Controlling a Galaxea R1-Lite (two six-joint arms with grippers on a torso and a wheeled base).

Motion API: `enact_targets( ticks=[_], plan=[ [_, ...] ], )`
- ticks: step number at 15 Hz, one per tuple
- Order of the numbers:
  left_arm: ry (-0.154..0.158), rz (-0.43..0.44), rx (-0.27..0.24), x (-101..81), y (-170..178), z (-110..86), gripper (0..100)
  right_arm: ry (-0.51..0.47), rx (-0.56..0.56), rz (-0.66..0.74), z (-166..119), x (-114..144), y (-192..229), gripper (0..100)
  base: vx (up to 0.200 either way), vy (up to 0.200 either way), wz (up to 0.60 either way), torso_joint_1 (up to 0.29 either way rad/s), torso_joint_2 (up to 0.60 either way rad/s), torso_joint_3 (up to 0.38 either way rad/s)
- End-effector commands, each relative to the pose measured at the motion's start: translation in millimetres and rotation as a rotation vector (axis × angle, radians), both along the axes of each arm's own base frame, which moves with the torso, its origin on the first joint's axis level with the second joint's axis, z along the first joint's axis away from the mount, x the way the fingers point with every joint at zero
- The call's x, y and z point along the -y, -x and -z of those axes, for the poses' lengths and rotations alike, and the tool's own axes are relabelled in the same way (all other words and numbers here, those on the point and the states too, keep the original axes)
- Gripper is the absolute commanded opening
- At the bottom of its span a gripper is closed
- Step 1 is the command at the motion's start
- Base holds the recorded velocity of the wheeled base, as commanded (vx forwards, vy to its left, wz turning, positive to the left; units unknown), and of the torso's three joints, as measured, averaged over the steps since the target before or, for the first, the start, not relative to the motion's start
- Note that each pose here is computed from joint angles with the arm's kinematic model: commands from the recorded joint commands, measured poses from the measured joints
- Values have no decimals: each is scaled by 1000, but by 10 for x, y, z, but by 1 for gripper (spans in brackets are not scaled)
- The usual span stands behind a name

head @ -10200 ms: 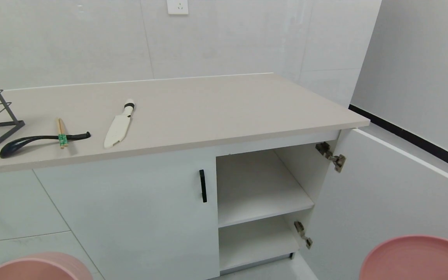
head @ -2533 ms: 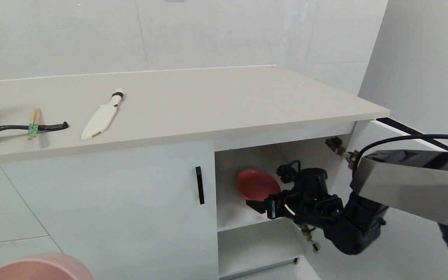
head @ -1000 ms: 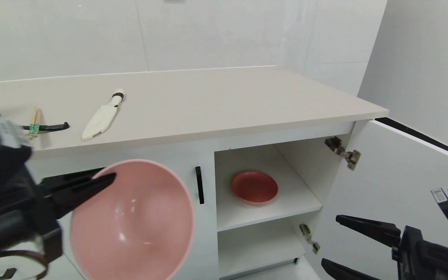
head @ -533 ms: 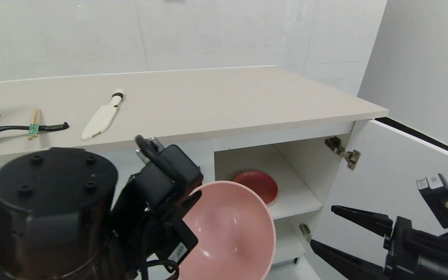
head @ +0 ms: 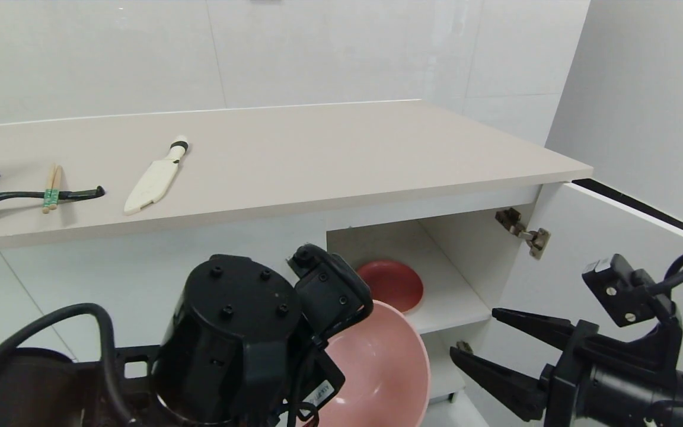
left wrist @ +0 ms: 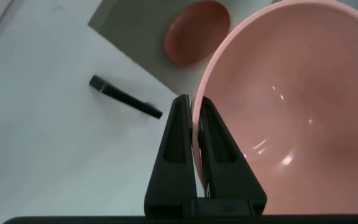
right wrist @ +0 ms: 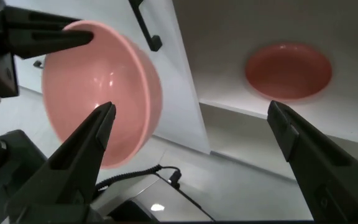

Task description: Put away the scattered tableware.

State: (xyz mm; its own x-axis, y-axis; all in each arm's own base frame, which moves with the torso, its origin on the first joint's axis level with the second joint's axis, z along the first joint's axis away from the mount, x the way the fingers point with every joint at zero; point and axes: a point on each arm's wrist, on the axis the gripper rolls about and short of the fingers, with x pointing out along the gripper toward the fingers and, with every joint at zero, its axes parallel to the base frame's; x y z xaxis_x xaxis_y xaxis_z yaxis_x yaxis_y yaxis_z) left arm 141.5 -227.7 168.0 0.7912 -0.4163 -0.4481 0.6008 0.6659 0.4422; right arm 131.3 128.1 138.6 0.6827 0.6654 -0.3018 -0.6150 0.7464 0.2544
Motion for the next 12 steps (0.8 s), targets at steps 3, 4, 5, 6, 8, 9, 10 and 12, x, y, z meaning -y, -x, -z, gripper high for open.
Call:
enact_targets(
  ticks=[3,4,5,6,8,9,10,12],
  plan=[
    [5,4,6,200,-103,3,0,77,-73,-15,198,-22,24,100,0,0,0,0,0,0],
    [7,12,6,220,-93,8,0,96,-91,-12,247,-50,-7,100,0,0,0,0,0,0],
    [10,12,8,222,-94,6,0,102,-98,-12,263,-64,-21,100,0,0,0,0,0,0],
    [11,13,9,231,-95,8,0,129,-117,0,322,-119,-87,100,0,0,0,0,0,0],
    [11,14,10,234,-96,12,0,143,-115,35,338,-175,-155,100,0,0,0,0,0,0],
    [21,25,17,265,-77,9,0,156,-126,54,379,-275,-261,100,0,0,0,0,0,0],
    [24,27,18,269,-74,6,0,161,-132,53,402,-306,-287,100,0,0,0,0,0,0],
    [23,29,18,272,-75,9,0,163,-132,51,427,-340,-316,100,0,0,0,0,0,0]
  ],
)
